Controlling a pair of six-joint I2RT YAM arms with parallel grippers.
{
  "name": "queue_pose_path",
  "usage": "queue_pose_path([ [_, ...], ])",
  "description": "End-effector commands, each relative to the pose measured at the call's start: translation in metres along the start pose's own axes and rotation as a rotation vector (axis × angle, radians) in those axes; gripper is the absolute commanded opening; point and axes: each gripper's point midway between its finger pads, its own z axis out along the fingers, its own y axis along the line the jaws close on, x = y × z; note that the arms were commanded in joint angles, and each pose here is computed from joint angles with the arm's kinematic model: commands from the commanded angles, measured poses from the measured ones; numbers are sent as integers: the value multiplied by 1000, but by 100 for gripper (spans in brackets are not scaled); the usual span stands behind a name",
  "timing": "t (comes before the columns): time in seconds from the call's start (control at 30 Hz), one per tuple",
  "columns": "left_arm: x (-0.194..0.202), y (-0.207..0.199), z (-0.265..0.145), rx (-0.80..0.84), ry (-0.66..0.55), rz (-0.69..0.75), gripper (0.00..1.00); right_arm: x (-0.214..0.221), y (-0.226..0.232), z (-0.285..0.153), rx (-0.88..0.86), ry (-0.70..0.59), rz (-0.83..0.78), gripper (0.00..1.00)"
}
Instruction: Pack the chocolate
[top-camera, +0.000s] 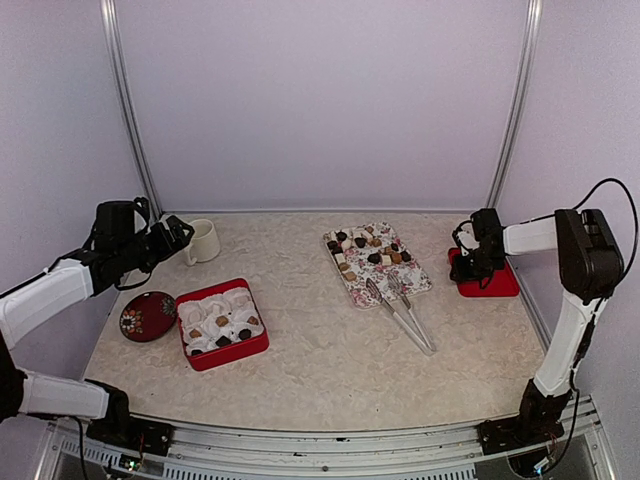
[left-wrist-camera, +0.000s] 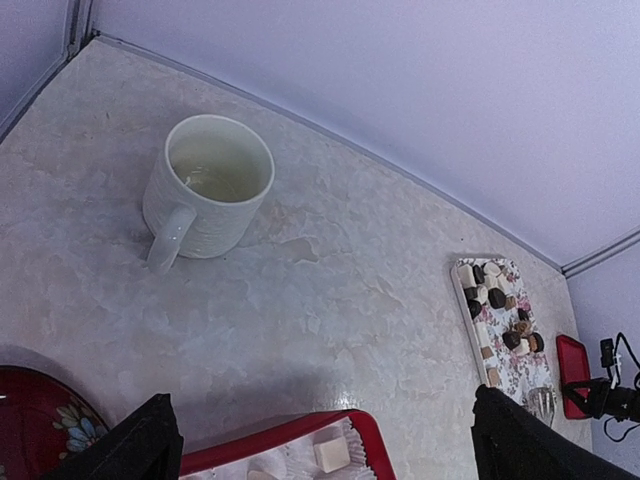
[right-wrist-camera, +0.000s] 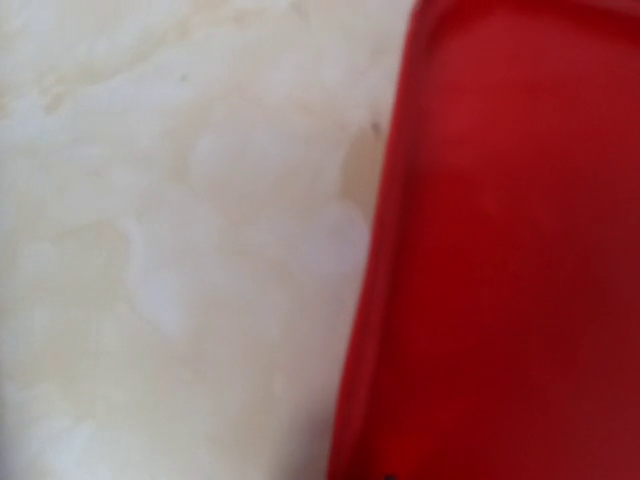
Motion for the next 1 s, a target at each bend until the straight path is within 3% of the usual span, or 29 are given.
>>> queue_pose_path([
  [0.0, 5, 16, -2, -63, 7, -31, 99, -4, -1, 3, -8, 2, 9, 22],
  [0.23, 20, 38, -6, -167, 52, -109, 99, -3, 2, -5, -28, -8, 16, 0],
  [0.57, 70, 94, -23, -410, 138, -221, 99, -45, 18, -63, -98, -180, 33, 0],
  [0.67, 81, 94, -21, -386, 168, -217, 99, -63, 28, -91, -141, -249, 14, 0],
  [0.97, 106, 54, -1, -115, 273, -158, 99, -111, 82, -184, -288, -417, -122, 0],
])
